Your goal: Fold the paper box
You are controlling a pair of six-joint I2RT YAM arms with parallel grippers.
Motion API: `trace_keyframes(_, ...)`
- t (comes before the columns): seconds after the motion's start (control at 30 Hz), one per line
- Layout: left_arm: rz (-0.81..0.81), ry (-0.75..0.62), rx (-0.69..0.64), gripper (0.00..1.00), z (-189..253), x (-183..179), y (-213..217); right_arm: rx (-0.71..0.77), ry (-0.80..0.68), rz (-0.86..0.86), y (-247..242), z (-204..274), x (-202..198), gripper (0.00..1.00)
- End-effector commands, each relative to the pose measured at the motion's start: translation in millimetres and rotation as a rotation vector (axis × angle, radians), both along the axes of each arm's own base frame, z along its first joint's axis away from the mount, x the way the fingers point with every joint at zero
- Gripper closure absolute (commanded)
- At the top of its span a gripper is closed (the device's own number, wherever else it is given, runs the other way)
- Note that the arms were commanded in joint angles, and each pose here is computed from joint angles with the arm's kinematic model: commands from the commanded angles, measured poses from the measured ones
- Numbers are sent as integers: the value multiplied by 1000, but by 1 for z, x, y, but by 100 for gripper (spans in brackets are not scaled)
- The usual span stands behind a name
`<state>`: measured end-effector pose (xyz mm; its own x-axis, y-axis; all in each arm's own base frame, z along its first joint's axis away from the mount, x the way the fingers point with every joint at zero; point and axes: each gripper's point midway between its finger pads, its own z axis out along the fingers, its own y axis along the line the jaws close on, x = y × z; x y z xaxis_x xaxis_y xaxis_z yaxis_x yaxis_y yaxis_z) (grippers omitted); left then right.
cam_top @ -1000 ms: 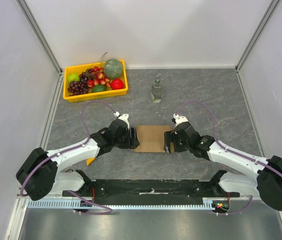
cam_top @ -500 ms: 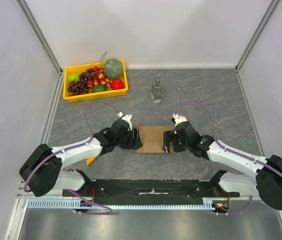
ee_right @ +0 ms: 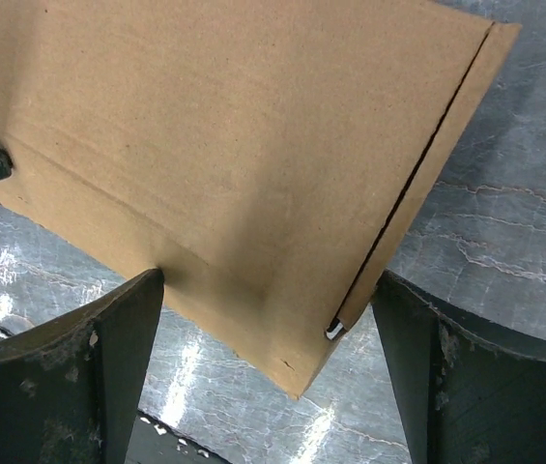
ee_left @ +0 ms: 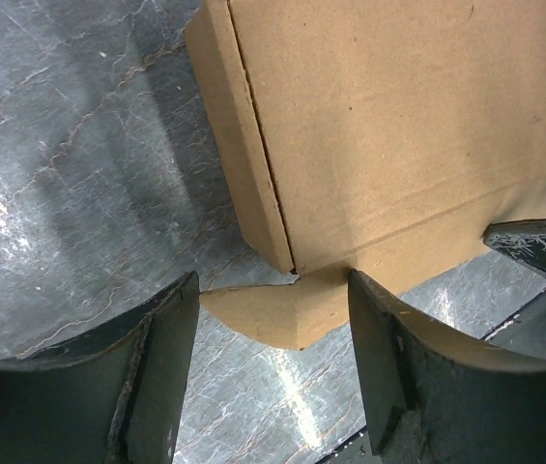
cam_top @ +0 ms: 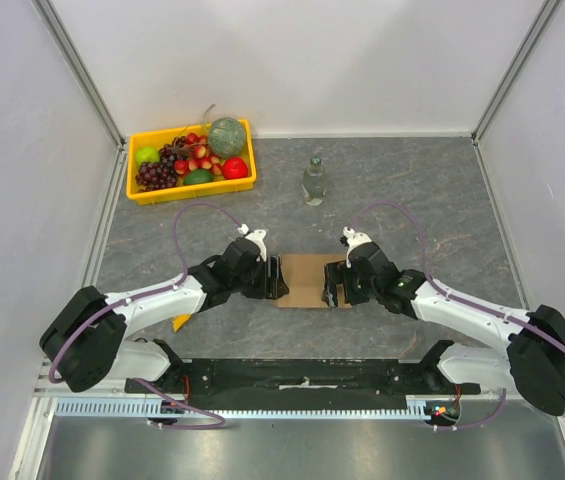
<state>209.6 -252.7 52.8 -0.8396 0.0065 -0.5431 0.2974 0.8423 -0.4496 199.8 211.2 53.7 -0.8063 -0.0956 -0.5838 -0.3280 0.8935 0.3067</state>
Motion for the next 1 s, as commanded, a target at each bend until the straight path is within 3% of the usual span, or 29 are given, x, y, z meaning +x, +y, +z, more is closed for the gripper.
trace_keyframes(0.0,-25,-10,-84,32,13,1,-17,26,-2,0,5,-1,2,5)
trace_keyframes(0.97,-12,-21,-71,33,16,1,-12,-97,-65,-48,-26,16,6,2)
